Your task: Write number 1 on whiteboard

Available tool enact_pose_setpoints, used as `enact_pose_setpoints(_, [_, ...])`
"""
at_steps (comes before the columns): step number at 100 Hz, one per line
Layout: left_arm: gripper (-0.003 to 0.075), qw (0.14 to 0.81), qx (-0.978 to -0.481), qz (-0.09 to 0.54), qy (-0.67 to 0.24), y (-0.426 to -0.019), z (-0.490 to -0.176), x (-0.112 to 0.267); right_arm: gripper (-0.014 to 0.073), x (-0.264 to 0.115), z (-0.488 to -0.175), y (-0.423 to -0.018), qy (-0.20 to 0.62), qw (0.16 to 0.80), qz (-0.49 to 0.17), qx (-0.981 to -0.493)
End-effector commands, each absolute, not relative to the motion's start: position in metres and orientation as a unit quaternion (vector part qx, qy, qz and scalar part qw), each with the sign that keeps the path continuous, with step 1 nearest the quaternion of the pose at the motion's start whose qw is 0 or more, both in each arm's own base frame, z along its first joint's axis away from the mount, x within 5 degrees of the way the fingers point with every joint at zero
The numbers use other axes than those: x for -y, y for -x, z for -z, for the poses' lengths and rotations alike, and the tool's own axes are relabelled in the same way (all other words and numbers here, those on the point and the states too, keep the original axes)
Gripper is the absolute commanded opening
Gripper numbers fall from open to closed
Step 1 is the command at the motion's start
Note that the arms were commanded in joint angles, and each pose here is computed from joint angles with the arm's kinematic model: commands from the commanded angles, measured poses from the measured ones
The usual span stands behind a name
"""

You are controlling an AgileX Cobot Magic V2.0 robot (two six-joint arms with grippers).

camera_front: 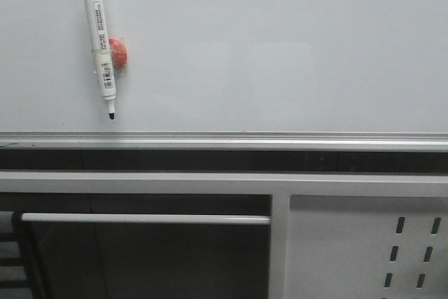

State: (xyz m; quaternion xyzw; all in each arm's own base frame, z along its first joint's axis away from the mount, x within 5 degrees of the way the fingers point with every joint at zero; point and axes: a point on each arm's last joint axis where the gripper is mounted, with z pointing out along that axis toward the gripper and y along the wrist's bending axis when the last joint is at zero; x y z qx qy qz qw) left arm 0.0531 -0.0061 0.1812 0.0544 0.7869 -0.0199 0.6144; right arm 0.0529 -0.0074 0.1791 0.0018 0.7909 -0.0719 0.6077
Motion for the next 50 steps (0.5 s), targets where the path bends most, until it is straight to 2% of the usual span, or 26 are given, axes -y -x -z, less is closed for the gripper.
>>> enact_pose_setpoints(1, [-0.0018,0.638,-0.768,0.023,-0.048,-0.0532,-0.1805,0.0060,-0.0079,0.0075,-0.1722,-0.0528,-0.002,0.612,0.074,-0.788])
enact_pose_setpoints(37, [-0.0018,0.638,-0.768,0.023,-0.048,-0.0532,-0.1805,0.0060,-0.0079,0.0075,-0.1722,-0.0528,-0.002,0.612,0.074,-0.788])
enact_pose_setpoints(50, [-0.0018,0.639,-0.767,0.005,-0.060,-0.0533,-0.1804,0.0049,-0.0079,0.0075,-0.1722,-0.0528,-0.002,0.612,0.074,-0.788])
